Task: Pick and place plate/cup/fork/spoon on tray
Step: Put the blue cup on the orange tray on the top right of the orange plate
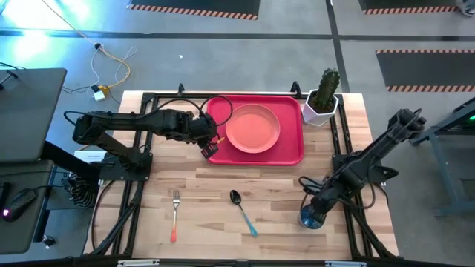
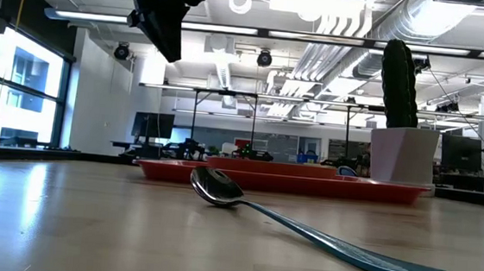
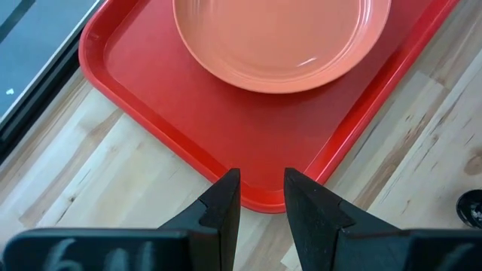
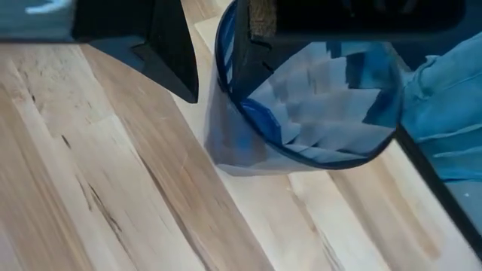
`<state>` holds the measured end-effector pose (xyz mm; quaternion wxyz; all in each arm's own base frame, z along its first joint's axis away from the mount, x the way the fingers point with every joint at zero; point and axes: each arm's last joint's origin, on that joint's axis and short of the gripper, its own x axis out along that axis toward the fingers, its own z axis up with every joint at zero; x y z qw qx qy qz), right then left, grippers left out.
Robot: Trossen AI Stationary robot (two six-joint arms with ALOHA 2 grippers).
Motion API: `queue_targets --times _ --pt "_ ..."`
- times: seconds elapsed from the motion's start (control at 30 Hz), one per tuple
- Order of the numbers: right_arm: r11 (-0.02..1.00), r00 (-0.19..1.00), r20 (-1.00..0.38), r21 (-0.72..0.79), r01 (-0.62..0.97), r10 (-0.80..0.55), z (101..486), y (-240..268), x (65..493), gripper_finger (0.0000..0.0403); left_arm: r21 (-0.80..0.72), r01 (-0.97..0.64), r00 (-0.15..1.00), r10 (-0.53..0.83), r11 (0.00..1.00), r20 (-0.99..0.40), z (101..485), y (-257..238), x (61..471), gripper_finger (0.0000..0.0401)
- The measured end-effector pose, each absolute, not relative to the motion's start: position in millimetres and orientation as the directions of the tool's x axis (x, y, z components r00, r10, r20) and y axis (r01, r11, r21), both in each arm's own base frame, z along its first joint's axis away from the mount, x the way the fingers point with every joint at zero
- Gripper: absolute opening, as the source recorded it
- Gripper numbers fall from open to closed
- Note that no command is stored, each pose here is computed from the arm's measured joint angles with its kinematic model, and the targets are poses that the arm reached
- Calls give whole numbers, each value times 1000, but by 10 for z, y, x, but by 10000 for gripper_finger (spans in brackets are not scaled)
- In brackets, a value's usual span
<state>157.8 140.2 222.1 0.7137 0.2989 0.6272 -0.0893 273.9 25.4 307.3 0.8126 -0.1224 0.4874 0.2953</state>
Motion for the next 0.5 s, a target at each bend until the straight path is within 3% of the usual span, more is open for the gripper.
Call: queue_targets --times 0.13,0.3,0.5 --pt "804 181 -955 295 516 234 2177 1421 1599 64 97 -589 350 362 802 -864 3073 259 2739 94" --pt "801 187 -951 308 513 245 2174 1435 1613 10 99 -587 350 363 803 -864 3073 260 2738 94" --pt "780 203 -945 325 535 256 2181 1445 1625 7 99 -587 350 362 803 -864 3073 259 2738 94"
